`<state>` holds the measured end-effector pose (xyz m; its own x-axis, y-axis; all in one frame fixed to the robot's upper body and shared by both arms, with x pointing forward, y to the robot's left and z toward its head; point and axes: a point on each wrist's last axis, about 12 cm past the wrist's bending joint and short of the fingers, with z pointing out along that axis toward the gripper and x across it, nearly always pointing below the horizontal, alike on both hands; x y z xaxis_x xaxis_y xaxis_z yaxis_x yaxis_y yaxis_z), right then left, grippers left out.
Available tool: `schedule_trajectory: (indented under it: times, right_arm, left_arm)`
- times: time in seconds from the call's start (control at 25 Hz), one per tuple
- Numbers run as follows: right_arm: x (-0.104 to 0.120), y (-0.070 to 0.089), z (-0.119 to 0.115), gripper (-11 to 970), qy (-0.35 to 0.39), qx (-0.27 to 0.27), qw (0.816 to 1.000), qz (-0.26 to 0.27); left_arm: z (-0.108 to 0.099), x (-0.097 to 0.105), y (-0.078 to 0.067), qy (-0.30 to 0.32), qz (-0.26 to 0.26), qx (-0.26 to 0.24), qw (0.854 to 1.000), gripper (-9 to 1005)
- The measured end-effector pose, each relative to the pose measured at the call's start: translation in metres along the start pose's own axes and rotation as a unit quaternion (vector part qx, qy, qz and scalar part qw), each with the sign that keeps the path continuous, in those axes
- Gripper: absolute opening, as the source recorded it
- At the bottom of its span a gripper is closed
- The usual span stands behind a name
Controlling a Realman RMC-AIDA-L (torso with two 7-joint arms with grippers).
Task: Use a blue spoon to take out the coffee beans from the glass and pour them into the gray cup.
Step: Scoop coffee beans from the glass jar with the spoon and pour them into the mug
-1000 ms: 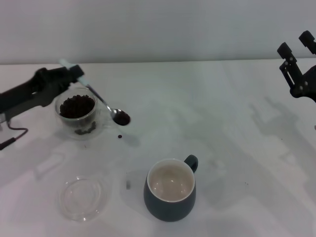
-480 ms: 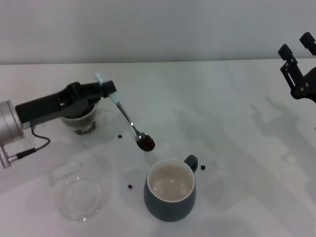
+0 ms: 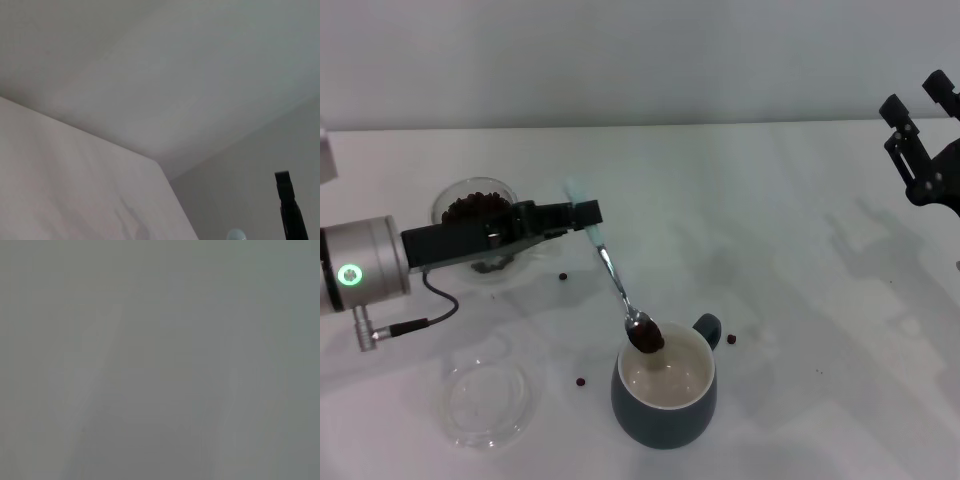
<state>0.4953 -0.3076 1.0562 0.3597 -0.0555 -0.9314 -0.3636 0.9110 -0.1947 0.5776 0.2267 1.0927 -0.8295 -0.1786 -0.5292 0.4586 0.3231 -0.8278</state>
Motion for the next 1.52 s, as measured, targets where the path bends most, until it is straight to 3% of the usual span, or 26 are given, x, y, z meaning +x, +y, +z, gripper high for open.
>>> schedule_trajectory:
  times: [0.6, 0.8, 1.16, 1.32, 1.52]
  right_arm:
    - [0.001, 0.0, -0.009, 483, 0.005, 0.003, 1.0, 0.001]
    - [0.001, 0.0, -0.009, 483, 0.006, 0.003, 1.0, -0.001]
    - [0.002, -0.001, -0.009, 483, 0.01, 0.004, 1.0, -0.003]
    - [0.002, -0.001, -0.009, 483, 0.01, 0.005, 1.0, -0.004]
    - [0.002, -0.002, -0.009, 483, 0.01, 0.008, 1.0, -0.006]
  left_arm:
    - [0.015, -0.028, -0.015, 0.046, 0.114, -0.021, 0.992, 121]
    - [0.03, -0.035, -0.022, 0.07, 0.174, -0.033, 0.982, 122]
    - [0.056, -0.041, -0.036, 0.106, 0.224, -0.018, 0.969, 122]
    - [0.054, -0.043, -0.039, 0.1, 0.226, -0.011, 0.969, 121]
    - [0.027, -0.047, -0.042, 0.056, 0.22, 0.002, 0.974, 121]
